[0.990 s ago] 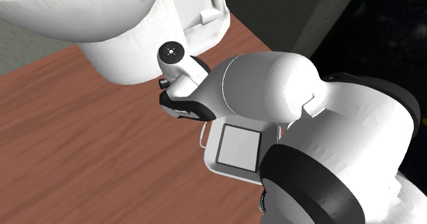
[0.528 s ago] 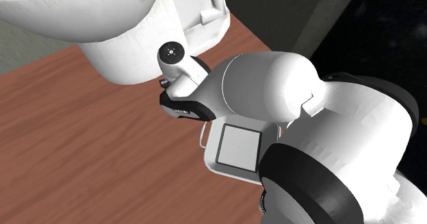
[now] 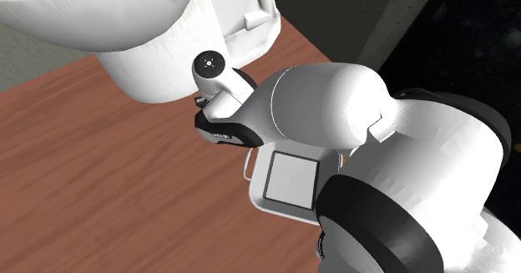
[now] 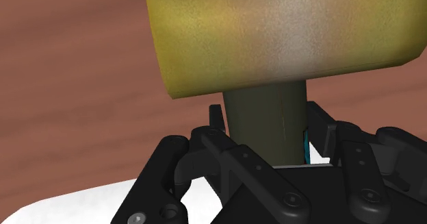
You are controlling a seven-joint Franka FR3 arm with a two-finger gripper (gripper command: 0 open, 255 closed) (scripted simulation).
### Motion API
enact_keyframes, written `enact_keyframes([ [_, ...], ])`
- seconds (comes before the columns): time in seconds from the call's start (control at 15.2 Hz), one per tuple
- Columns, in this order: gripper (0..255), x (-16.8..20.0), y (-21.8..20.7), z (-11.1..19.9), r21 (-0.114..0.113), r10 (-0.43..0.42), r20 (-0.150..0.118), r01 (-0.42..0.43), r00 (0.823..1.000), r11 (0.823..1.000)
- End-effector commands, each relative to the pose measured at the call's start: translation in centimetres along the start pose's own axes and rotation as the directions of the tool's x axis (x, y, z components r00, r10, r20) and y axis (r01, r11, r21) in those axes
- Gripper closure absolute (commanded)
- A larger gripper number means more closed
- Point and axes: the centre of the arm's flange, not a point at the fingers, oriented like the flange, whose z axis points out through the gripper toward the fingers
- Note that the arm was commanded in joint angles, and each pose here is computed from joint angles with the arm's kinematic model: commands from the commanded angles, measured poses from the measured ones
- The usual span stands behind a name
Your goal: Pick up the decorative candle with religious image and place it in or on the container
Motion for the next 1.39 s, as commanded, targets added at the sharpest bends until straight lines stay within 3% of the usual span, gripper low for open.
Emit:
enact_keyframes([
  [0.0, 255, 0.0, 0.0, 0.0, 0.000, 0.000, 0.001, 0.000, 1.000, 1.000],
  [1.32, 255, 3.5, -0.4, -9.9, 0.000, 0.000, 0.001, 0.000, 1.000, 1.000],
])
